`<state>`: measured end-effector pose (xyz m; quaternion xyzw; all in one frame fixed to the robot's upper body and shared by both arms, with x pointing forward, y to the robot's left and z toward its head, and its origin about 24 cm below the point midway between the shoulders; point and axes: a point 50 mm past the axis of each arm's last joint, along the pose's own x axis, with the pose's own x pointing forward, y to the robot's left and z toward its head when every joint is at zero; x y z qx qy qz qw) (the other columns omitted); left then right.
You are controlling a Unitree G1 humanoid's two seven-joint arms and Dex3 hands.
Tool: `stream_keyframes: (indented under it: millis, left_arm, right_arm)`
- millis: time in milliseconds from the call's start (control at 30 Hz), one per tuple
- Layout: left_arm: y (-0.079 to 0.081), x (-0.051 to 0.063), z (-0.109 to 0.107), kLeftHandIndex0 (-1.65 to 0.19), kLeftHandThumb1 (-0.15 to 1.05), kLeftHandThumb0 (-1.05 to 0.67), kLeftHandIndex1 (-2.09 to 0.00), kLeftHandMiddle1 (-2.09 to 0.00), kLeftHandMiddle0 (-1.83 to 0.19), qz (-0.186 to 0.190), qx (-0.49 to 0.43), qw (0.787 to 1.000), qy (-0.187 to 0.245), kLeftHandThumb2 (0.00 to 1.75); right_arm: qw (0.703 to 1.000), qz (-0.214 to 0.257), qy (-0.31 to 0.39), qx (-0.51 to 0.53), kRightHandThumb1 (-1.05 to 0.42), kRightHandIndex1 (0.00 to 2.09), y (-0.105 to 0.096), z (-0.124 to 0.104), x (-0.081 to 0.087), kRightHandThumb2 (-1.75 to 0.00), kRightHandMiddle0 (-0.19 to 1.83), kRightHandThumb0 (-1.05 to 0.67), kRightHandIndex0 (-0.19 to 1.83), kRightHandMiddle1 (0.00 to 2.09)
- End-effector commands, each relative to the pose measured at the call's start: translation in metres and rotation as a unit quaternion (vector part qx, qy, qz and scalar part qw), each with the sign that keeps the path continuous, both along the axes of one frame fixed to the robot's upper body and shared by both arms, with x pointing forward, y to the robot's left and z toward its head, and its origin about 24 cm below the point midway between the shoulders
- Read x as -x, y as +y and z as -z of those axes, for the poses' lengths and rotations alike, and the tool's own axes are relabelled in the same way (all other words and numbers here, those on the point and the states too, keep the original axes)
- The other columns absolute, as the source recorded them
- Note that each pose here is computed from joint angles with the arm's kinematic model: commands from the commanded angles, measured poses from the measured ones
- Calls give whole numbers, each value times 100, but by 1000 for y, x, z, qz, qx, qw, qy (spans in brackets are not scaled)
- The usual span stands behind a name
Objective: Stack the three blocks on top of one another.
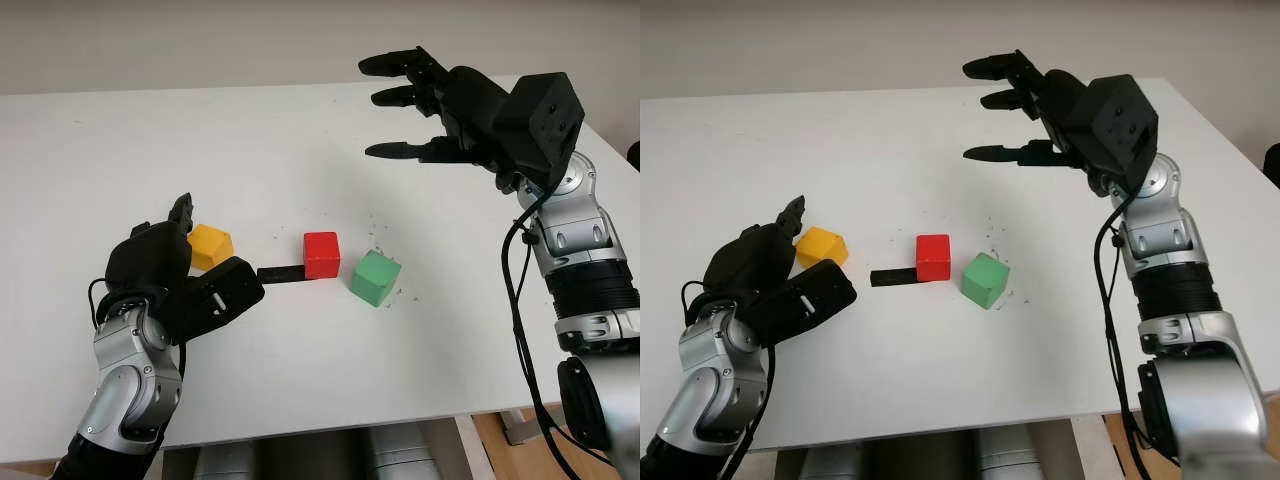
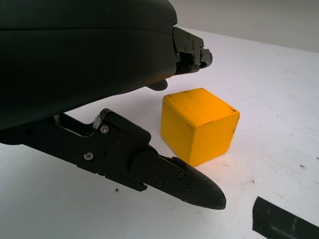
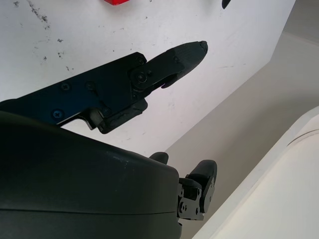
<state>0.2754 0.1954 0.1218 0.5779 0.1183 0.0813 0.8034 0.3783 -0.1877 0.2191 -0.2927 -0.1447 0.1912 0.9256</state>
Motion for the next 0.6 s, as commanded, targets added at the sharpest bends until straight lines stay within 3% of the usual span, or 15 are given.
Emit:
stream_keyframes:
  millis: [0, 33, 133, 200, 233, 300, 333, 400, 467, 533, 567]
  left_arm:
    - [-3, -2, -5, -13, 93, -76, -11, -69, 0, 6, -14, 1000, -10, 6]
    - [-3, -2, -5, -17, 94, -76, -12, -104, 11, 7, -20, 1000, -10, 6]
    - [-4, -2, -2, -26, 96, -74, -28, -156, 18, 7, -30, 999, -17, 6]
    - [-5, -2, 0, 2, 96, -73, -105, -179, 19, 4, -30, 999, -24, 5]
    - [-5, -2, 1, 12, 96, -70, -130, -177, 18, 4, -28, 999, -31, 5]
    - [-5, -2, 2, 12, 94, -66, -127, -166, 12, 5, -20, 999, -41, 5]
    - [-5, -2, 3, 7, 94, -64, -116, -159, 7, 3, -16, 999, -46, 5]
    - [-5, -2, 5, 1, 94, -61, -110, -159, 4, 0, -8, 998, -54, 6]
    - [-4, -3, 7, -3, 95, -55, -110, -174, 3, -3, -2, 998, -64, 6]
    - [-4, -3, 8, -1, 96, -48, -126, -198, 6, -6, -3, 997, -71, 6]
    - [-4, -3, 9, -1, 96, -45, -128, -200, 4, -5, -6, 997, -75, 6]
  right_arm:
    - [1000, -2, -20, 2, -89, 85, 1, -9, 1, -5, -6, -60, -3, 80]
    - [1000, -2, -19, 3, -89, 85, 0, -9, 1, -6, -6, -60, -3, 79]
    - [1000, -2, -14, -1, -89, 85, 1, -8, 1, -5, -6, -60, -3, 79]
    - [1000, -3, -13, -2, -89, 84, 1, -8, 1, -5, -6, -60, -3, 79]
    - [1000, -4, -13, -1, -89, 84, 1, -8, 1, -5, -6, -60, -4, 79]
    - [1000, -5, -13, 0, -89, 84, 1, -7, 1, -5, -6, -60, -4, 79]
    - [1000, -5, -13, -1, -89, 84, 1, -7, 1, -5, -6, -60, -5, 79]
    - [1000, -4, -14, 2, -89, 84, 0, -7, 1, -5, -5, -61, -4, 80]
    - [1000, -3, -11, 0, -89, 83, 0, -7, 1, -5, -5, -60, -4, 80]
    - [1000, -3, -9, -1, -89, 83, 0, -7, 1, -5, -6, -60, -4, 79]
    - [1000, -3, -9, -1, -89, 83, 0, -7, 2, -5, -6, -60, -4, 79]
